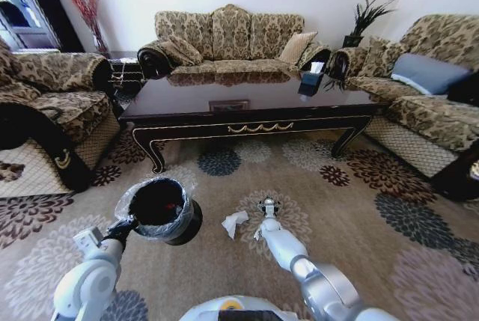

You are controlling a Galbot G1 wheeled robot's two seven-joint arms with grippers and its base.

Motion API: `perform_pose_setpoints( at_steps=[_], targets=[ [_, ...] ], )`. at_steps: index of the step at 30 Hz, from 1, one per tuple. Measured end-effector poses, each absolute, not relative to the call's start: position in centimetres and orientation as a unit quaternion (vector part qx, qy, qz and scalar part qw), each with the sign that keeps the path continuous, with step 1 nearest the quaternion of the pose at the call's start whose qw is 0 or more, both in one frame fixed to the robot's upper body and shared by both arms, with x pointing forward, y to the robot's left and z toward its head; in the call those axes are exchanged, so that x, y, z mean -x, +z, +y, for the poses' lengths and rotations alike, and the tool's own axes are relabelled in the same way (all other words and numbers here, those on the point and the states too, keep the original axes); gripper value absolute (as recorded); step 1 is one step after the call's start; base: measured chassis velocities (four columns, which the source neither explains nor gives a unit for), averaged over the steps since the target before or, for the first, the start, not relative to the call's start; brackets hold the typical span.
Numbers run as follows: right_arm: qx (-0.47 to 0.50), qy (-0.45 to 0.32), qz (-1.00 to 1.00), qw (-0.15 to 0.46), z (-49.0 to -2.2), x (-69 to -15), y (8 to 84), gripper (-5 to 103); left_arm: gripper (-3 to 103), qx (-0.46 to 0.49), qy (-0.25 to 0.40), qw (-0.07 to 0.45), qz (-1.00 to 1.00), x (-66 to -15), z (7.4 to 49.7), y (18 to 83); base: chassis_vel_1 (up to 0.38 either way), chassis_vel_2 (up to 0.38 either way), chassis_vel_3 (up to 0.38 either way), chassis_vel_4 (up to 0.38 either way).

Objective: Move to the front of the table and pick up the trash from the floor, then place it into the trash bin.

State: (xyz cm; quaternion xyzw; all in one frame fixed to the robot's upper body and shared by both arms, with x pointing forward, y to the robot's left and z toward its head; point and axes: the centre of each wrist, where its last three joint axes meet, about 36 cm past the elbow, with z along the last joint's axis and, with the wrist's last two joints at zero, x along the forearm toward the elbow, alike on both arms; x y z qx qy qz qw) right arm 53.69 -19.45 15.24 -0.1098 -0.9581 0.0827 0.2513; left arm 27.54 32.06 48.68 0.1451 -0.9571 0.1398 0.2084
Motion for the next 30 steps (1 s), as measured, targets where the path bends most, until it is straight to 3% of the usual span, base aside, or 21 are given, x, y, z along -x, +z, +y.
perform_pose_setpoints(
  at_steps=[2,3,7,15,17,21,30],
  targets=[
    [0.109,0.082,-0.958,0.254,-19.5,-53.6,15.1,98,3,-0.145,0.140,0.208,-0.957,-27.5,32.0,48.7,0.000,0.000,0.000,0.000],
    [0.108,0.082,-0.957,0.255,-19.5,-53.6,15.0,88,3,-0.145,0.140,0.208,-0.957,-27.5,32.0,48.7,0.000,0.000,0.000,0.000],
    [0.107,0.084,-0.957,0.257,-19.5,-53.5,14.9,83,3,-0.145,0.140,0.208,-0.957,-27.5,32.0,48.7,0.000,0.000,0.000,0.000],
    [0.105,0.098,-0.955,0.260,-19.8,-53.5,14.7,51,3,-0.145,0.140,0.209,-0.957,-27.8,32.1,48.5,0.000,0.000,0.000,0.000],
    [0.104,0.099,-0.955,0.260,-19.9,-53.5,14.7,51,3,-0.145,0.140,0.210,-0.957,-27.8,32.1,48.4,0.000,0.000,0.000,0.000],
    [0.105,0.100,-0.955,0.259,-19.9,-53.6,14.7,39,3,-0.145,0.141,0.211,-0.956,-28.1,32.2,48.2,0.000,0.000,0.000,0.000],
    [0.108,0.097,-0.961,0.234,-20.4,-54.3,15.9,39,3,-0.144,0.142,0.211,-0.956,-28.4,32.2,48.0,0.000,0.000,0.000,0.000]
  ],
)
